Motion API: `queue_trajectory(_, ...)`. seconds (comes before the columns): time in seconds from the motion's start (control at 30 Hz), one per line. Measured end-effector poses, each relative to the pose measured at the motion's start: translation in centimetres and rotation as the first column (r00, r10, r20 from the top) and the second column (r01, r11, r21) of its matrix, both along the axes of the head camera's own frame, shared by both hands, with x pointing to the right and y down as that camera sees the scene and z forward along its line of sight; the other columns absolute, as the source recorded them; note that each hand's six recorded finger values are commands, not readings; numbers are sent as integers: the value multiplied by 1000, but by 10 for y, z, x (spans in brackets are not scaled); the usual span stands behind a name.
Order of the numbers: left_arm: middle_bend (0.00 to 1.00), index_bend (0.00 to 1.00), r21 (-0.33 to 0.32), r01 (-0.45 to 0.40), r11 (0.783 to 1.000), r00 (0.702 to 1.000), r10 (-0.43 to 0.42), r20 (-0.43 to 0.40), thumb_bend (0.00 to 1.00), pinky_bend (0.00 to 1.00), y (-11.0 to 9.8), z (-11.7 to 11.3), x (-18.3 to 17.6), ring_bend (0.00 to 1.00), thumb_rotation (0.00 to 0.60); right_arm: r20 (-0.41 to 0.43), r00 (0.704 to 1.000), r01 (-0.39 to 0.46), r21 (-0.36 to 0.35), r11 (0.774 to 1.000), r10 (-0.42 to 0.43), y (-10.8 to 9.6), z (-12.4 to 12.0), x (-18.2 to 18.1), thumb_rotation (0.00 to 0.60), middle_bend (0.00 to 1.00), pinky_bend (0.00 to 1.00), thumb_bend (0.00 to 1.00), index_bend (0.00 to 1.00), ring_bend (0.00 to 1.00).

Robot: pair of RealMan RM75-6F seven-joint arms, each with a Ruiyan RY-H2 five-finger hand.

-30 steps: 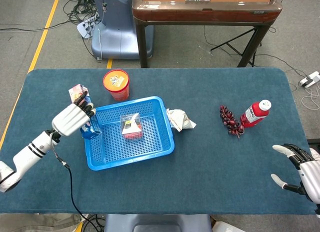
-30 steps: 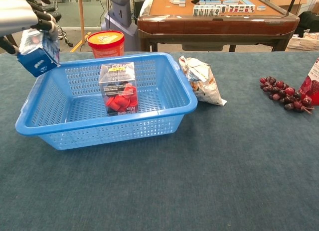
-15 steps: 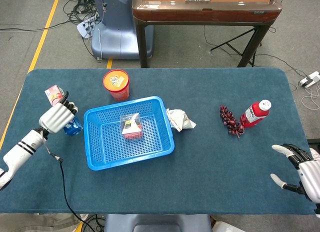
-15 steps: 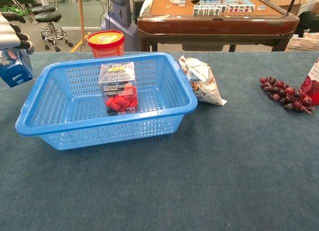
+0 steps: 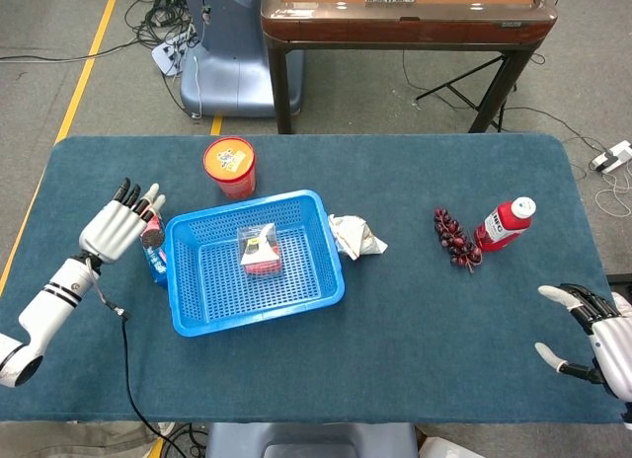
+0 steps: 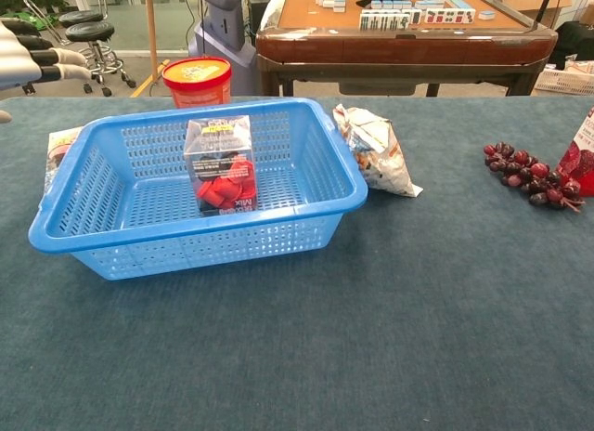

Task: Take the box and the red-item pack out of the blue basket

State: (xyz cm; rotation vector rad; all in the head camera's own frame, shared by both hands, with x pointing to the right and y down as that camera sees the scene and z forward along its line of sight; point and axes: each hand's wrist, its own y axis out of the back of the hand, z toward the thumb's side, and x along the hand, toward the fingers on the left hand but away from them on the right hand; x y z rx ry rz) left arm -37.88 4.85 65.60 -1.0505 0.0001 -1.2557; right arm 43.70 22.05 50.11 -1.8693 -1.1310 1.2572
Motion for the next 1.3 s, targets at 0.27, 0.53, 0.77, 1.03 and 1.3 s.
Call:
queue_trajectory(0.27, 52, 11, -101, 87, 991, 953, -112, -281, 288, 109, 11, -29, 41, 141, 600, -3, 1000, 5, -1, 1000, -5, -1, 0, -1, 600, 259, 239, 205, 211, 169)
queue_trajectory(0.53, 49, 0, -293, 32, 956, 875, -168, -454, 272, 108, 29, -48, 101, 135, 600, -3, 1000, 7, -3, 1000, -7, -2, 1, -2, 600, 259, 239, 205, 212, 169)
queue_trajectory(0.77, 27, 0, -308, -53, 950, 895, -91, -436, 272, 108, 36, -34, 136, 109, 600, -5, 1000, 7, -4, 1000, -7, -1, 1, -2, 600, 259, 239, 206, 212, 169)
queue_trajectory(1.03, 18, 0, -311, -88, 946, 915, -47, -401, 272, 108, 28, -17, 166, 99, 600, -6, 1000, 2, -8, 1000, -2, 0, 1, -2, 600, 259, 239, 206, 212, 169)
queue_trajectory(1.3, 17, 0, -251, -159, 955, 927, 57, -371, 272, 103, 20, -5, 181, 100, 600, -10, 1000, -2, -9, 1000, 2, -1, 2, 0, 600, 259, 239, 206, 212, 169)
